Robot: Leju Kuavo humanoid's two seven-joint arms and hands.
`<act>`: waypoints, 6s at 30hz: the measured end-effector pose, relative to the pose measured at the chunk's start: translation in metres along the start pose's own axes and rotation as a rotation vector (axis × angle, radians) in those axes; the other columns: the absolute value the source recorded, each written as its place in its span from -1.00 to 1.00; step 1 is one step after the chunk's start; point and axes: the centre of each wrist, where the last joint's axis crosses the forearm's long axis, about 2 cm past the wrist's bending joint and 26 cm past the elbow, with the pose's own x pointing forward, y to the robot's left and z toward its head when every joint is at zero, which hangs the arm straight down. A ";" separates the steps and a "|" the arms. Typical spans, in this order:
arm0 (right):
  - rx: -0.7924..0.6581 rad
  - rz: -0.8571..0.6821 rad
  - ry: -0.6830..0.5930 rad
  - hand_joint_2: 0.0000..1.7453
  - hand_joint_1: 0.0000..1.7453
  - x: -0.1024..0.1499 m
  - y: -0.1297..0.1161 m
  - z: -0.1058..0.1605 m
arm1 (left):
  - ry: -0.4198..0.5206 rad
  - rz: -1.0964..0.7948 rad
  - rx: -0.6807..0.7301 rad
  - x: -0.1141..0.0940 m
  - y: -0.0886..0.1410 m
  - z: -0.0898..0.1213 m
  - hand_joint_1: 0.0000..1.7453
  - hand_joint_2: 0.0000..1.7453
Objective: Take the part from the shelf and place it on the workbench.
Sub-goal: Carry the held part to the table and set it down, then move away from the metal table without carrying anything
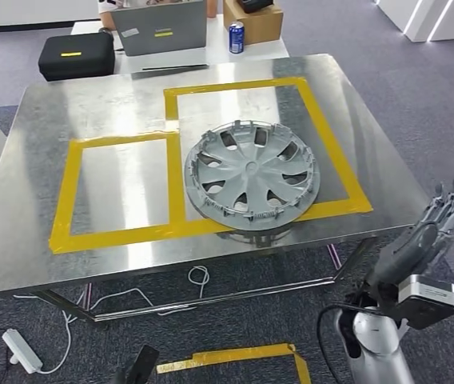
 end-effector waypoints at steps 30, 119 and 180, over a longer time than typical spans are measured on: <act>-0.035 0.061 0.063 -1.00 -1.00 0.009 -0.038 0.030 | 0.018 0.047 0.051 -0.014 0.011 0.000 -1.00 -1.00; -0.454 0.660 1.620 -1.00 -1.00 -0.043 -0.186 0.314 | 0.100 0.169 0.108 -0.039 0.003 0.014 -1.00 -1.00; -0.137 0.529 2.089 -1.00 -1.00 -0.010 -0.130 0.356 | 0.147 0.199 0.126 -0.048 0.004 0.017 -1.00 -1.00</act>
